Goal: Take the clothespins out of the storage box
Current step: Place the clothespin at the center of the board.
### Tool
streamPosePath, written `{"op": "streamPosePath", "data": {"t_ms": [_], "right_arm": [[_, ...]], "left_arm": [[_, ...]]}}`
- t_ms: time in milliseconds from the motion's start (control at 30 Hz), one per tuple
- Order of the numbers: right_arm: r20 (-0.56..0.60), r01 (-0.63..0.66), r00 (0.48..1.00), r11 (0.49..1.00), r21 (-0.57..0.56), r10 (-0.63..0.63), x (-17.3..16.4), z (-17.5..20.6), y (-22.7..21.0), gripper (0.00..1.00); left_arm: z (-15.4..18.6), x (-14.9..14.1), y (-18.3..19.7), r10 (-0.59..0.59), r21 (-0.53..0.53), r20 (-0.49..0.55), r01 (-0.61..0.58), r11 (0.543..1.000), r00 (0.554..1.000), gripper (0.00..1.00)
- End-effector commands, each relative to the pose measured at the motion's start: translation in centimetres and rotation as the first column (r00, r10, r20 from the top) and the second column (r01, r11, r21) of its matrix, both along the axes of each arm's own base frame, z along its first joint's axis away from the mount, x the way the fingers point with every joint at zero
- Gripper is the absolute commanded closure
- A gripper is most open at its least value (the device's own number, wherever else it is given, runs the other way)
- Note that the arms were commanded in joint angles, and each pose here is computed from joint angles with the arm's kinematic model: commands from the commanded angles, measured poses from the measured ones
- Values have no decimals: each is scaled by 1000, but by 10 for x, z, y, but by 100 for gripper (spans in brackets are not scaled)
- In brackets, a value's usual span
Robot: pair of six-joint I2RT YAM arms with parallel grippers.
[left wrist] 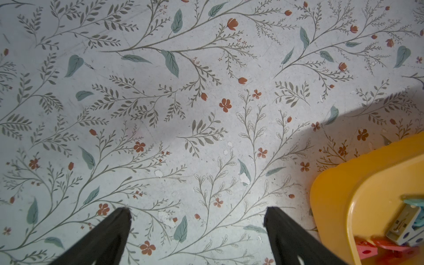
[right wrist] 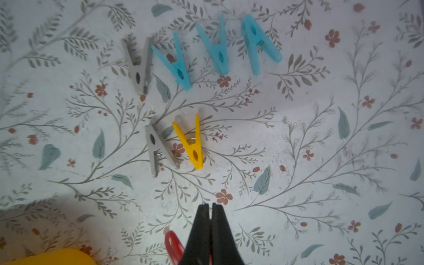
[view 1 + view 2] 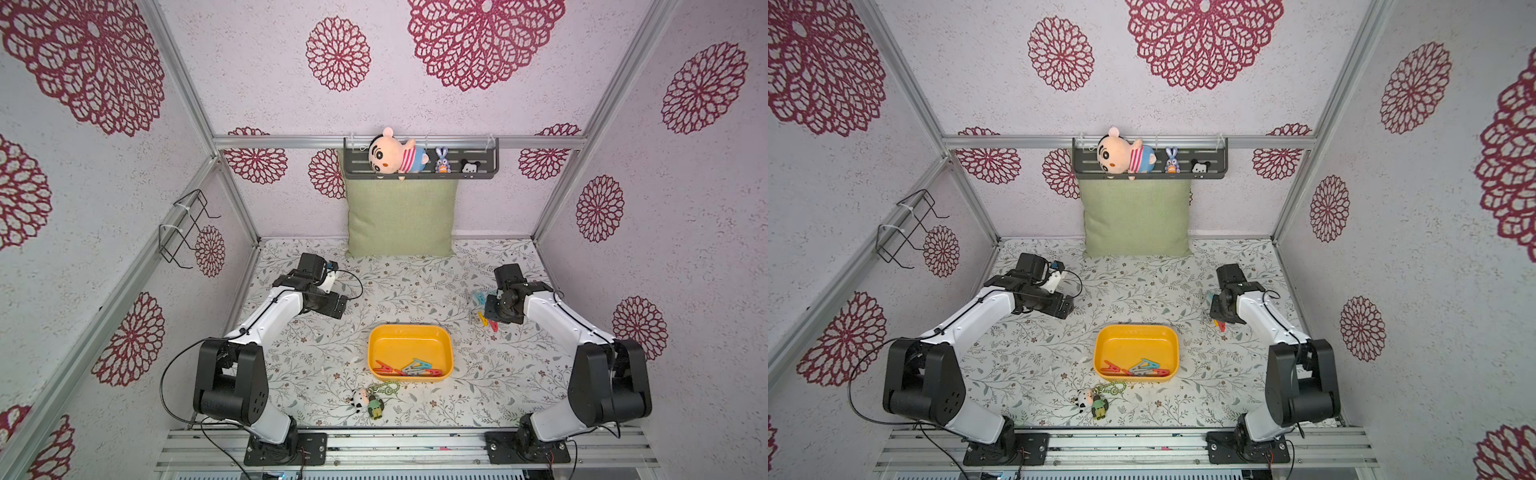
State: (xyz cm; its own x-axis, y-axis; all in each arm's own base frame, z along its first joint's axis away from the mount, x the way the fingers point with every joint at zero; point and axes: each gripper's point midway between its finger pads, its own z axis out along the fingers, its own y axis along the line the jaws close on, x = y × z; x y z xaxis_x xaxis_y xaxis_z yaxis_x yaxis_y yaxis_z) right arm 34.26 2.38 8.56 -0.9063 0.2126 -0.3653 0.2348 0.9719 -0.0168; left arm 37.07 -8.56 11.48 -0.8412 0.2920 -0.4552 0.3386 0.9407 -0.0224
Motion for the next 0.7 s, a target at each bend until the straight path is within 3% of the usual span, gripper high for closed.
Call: {"op": "streamPosePath", "data": {"t_ms": [0,667], "right_arm": [[1,-38,999,999,-13,38,11,-4,-10,100],[-76,-43,996,998,-53,39,46,-51,-42,100]], "left_arm": [[3,2,-4,-6,-12,18,6,1000,1000,1],[4,2,-3,-5,-6,23,5,1000,1000,1]]}}
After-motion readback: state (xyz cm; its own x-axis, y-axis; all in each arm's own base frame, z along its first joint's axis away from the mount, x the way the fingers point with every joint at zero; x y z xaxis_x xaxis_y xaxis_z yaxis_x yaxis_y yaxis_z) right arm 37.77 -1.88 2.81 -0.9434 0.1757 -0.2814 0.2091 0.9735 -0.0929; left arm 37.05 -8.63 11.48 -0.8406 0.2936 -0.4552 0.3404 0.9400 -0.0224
